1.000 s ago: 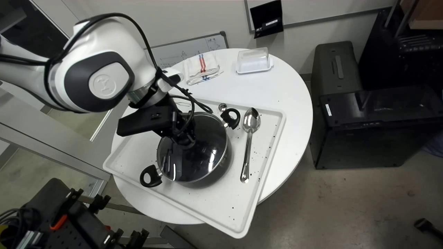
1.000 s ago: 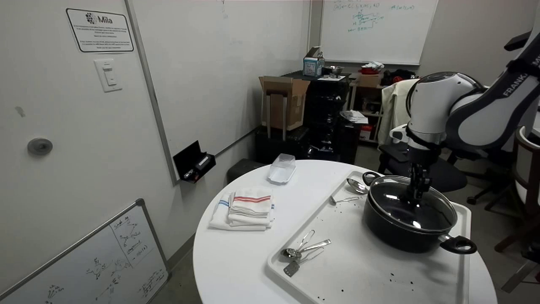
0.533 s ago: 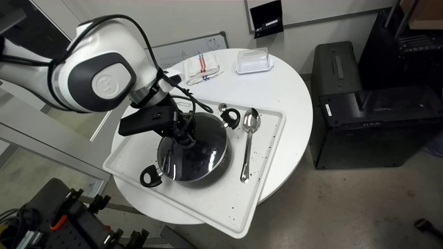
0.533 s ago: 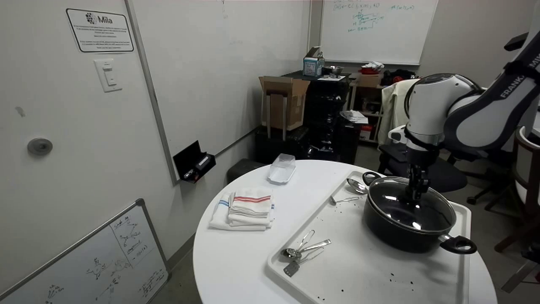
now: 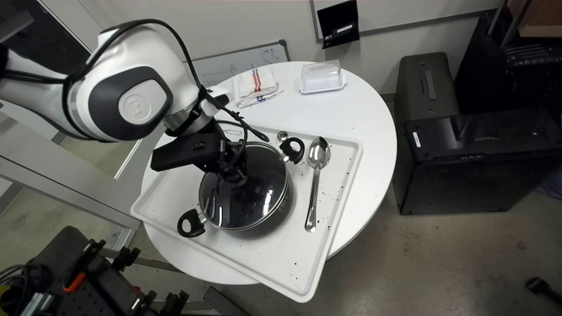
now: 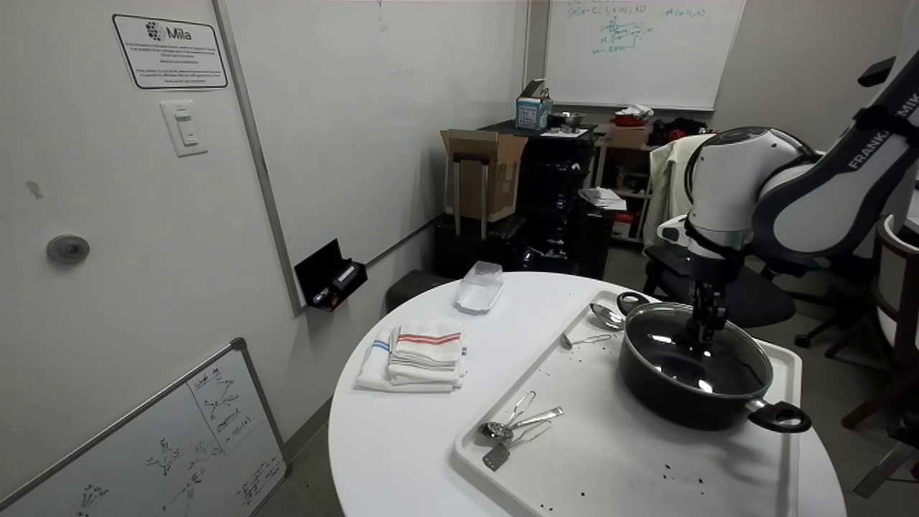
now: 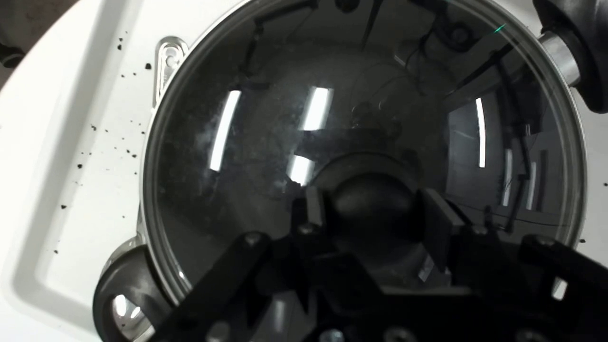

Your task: Put the glass lid on the black pot

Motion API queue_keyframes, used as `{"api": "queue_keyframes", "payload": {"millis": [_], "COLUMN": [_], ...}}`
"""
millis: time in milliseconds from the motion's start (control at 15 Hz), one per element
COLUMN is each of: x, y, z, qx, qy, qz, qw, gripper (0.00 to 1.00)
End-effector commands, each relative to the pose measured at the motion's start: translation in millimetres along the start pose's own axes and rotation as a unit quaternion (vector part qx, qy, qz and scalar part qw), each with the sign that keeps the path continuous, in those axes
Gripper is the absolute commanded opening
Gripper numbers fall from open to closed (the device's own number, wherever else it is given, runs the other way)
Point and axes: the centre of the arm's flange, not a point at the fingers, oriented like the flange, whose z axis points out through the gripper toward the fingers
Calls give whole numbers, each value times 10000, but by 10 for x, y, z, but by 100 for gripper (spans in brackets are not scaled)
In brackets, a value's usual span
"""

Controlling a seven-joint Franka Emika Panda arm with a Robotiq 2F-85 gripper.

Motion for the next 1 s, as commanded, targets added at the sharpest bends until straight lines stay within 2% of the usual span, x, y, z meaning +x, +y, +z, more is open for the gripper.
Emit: {"api": "queue_keyframes", "payload": {"millis": [0, 400, 467, 533, 733, 933], "x": [50, 50, 52, 52, 74, 87], "y": [11, 35, 39, 43, 58, 73], "z": [-60, -41, -46, -53, -117, -196], "qx": [88, 292, 304, 307, 240, 178], "qy": [44, -29, -37, -21, 63, 123], "qz": [87, 265, 309, 338, 370, 354], "qw": [9999, 9992, 9991, 9990, 9990, 9991], "gripper": [25, 25, 75, 77, 97, 100]}}
